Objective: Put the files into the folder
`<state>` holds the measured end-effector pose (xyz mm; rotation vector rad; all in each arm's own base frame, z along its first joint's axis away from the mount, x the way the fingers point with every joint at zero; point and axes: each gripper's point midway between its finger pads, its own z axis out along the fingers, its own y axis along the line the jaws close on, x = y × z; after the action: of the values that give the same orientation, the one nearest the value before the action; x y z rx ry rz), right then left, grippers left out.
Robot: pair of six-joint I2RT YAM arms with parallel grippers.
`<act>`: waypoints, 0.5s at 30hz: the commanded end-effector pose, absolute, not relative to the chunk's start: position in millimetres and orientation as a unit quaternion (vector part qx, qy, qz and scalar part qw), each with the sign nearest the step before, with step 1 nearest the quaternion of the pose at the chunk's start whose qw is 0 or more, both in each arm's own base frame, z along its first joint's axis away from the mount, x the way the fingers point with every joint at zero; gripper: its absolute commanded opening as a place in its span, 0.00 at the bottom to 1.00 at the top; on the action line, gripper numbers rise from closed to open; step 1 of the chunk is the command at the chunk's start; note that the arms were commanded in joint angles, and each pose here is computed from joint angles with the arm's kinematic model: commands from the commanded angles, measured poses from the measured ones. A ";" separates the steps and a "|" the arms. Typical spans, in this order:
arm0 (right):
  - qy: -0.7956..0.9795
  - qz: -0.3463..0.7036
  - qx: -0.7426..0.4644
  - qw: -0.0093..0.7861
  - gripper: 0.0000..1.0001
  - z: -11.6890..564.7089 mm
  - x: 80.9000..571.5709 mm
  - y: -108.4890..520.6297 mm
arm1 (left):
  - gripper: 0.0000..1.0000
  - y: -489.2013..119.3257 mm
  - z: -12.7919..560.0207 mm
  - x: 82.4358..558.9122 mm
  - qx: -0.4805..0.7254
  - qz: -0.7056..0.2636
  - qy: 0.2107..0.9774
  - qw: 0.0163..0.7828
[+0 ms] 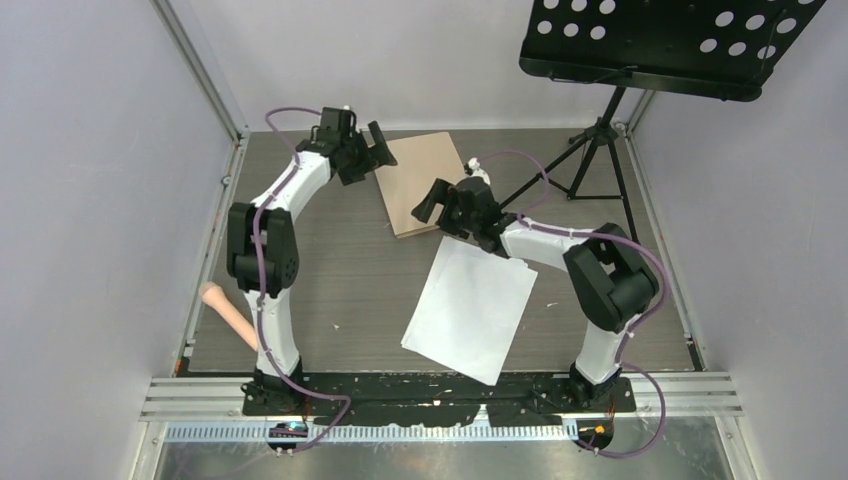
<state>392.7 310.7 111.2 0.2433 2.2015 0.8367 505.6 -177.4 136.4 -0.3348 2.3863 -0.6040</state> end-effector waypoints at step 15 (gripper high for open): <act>0.798 0.483 0.195 0.305 0.95 88.8 410.6 373.5 | 1.00 -214.3 138.1 595.4 -0.076 -0.352 0.868 0.341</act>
<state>400.8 358.6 63.9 0.4928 2.2070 1.1536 570.0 -202.1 107.3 -0.2661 2.3709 -0.7969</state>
